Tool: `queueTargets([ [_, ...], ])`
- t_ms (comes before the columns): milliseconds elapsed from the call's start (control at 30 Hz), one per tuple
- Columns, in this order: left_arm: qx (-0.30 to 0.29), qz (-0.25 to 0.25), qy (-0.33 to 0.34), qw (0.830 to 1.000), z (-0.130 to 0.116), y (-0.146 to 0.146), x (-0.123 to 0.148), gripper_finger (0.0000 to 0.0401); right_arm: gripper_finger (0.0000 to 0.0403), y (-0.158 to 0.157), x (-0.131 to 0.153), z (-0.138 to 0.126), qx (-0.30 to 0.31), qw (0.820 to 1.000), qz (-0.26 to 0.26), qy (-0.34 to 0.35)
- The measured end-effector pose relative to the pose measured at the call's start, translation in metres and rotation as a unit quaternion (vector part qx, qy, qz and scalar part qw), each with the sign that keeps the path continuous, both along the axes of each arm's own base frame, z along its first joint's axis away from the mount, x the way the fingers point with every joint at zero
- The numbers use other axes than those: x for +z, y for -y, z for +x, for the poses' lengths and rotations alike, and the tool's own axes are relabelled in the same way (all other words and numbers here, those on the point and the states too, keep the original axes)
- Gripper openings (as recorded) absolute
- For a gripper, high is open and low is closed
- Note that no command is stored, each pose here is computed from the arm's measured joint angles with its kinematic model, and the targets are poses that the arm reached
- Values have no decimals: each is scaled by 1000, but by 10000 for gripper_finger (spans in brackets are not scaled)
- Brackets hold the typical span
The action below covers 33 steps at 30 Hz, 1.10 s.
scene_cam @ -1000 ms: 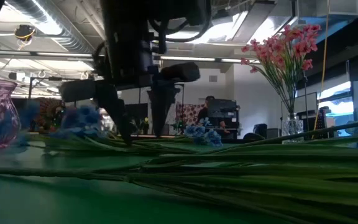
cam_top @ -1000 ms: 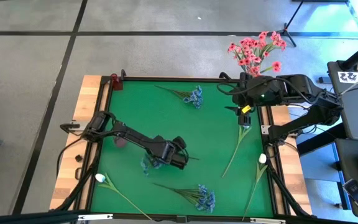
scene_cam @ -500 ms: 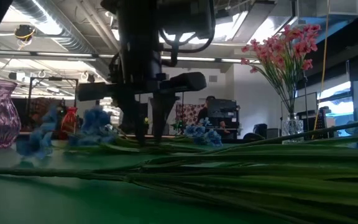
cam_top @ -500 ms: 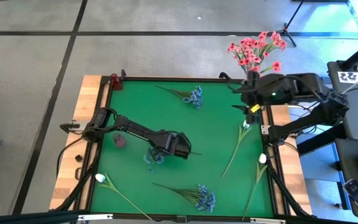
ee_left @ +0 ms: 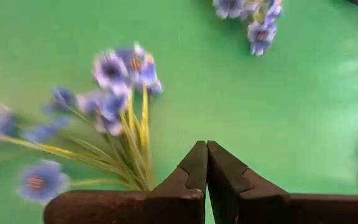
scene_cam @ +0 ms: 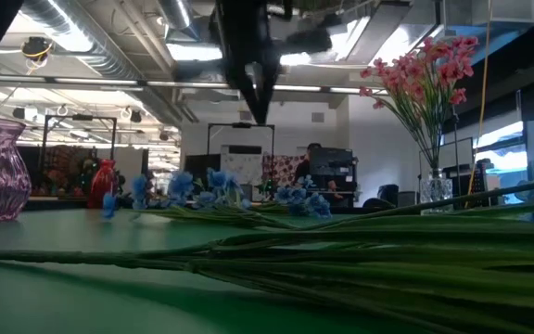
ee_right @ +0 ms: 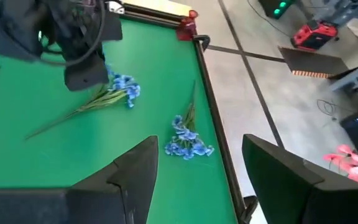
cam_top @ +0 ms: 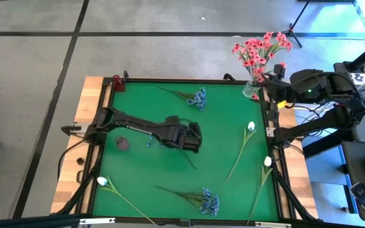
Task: Sort flowers into vase by color
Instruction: Put the middle blue flowers into the red vase
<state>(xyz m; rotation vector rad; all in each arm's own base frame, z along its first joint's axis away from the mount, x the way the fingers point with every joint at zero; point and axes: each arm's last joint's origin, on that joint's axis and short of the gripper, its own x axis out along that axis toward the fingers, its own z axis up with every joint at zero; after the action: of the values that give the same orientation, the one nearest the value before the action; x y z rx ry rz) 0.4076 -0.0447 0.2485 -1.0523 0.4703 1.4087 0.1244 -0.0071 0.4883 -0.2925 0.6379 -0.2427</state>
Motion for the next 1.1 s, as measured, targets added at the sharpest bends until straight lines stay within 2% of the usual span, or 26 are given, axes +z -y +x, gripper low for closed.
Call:
queueTargets([
  [100, -10, -68, -24, 997, -2, -10, 21, 3, 234, 1, 1, 1, -31, 999, 7, 13],
  [200, -24, -136, 1, 990, 5, -14, 23, 17, 237, 4, 2, 8, -86, 996, 0, 33],
  [233, -31, -144, 3, 989, 7, -13, 20, 23, 239, 4, 3, 9, -95, 995, -5, 36],
  [300, -23, -134, 6, 991, 9, -8, 12, 39, 245, 5, 3, 9, -105, 994, -8, 37],
  [467, 54, -117, 19, 992, 4, 8, -10, 76, 259, 3, 0, 9, -92, 995, 29, 31],
  [567, 57, -114, 16, 992, 1, 16, -29, 88, 262, 2, -2, 10, -83, 996, 33, 17],
  [667, 62, -122, 12, 991, -4, 23, -53, 92, 261, 2, -3, 8, -78, 997, 27, 8],
  [767, 90, -138, 58, 985, -5, 29, -74, 92, 261, 2, -4, 7, -75, 997, 22, -3],
  [900, 132, -148, 85, 976, -13, 30, -101, 92, 262, 1, -5, 6, -49, 998, 25, -15],
  [1100, 139, -153, 87, 974, -14, 16, -112, 93, 262, 0, -5, 7, -27, 999, 30, -13],
])
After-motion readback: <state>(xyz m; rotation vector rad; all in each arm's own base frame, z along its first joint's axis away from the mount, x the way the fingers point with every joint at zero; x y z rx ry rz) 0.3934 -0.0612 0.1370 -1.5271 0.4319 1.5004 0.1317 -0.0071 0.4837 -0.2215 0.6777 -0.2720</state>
